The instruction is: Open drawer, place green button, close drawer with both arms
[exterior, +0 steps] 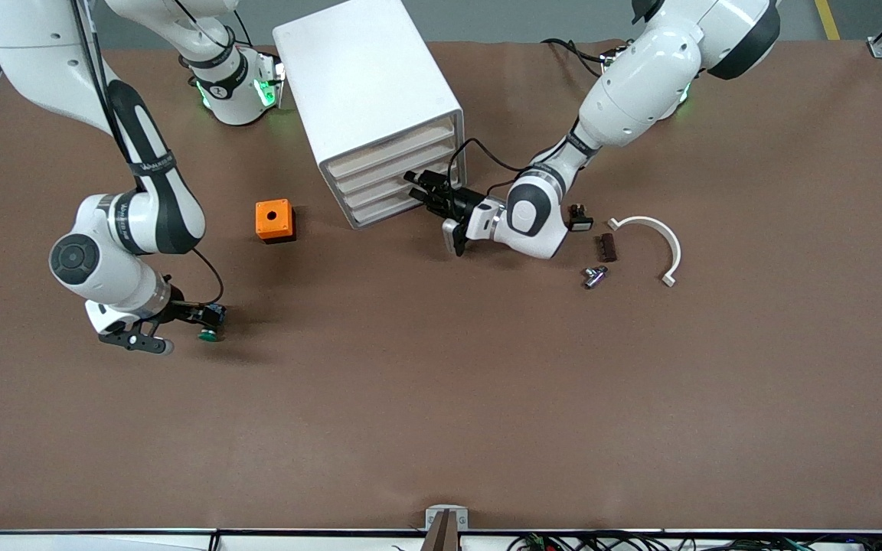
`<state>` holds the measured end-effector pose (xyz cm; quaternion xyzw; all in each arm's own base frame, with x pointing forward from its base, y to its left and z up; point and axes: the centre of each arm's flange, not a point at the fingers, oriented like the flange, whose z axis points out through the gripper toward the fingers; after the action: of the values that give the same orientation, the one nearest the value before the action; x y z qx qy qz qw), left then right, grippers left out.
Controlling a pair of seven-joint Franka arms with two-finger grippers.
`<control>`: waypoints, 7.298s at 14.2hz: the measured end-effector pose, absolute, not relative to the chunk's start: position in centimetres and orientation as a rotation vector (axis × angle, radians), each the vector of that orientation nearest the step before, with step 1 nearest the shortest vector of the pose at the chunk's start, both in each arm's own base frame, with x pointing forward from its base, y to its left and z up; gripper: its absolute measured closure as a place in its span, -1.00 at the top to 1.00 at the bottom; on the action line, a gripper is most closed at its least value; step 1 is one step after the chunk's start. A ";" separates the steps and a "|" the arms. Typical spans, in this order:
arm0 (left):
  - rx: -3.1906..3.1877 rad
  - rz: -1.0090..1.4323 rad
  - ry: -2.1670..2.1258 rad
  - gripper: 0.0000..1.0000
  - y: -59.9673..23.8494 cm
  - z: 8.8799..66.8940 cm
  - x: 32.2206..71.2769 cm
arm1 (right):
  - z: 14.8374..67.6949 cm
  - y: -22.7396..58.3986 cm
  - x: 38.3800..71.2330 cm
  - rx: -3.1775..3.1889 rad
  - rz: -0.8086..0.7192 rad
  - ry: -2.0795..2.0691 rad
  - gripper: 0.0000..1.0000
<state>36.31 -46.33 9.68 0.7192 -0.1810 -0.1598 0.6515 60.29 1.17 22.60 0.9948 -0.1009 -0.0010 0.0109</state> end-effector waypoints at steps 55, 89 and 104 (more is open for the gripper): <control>2.020 -0.428 -0.234 1.00 -33.1 15.8 57.4 | 39.5 29.9 52.4 2.788 -0.335 -0.730 -0.16; 3.041 -0.384 0.156 1.00 -27.8 26.2 66.6 | 27.6 50.2 43.1 2.687 -0.346 -1.446 -0.16; 3.105 -0.245 0.449 1.00 -39.6 26.5 61.3 | 42.3 45.3 49.1 2.651 -0.436 -1.398 1.00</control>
<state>61.30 -39.58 26.47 0.9867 0.1428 -0.0777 -0.0028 49.08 45.33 42.30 0.8738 -0.4610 -0.1439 0.0566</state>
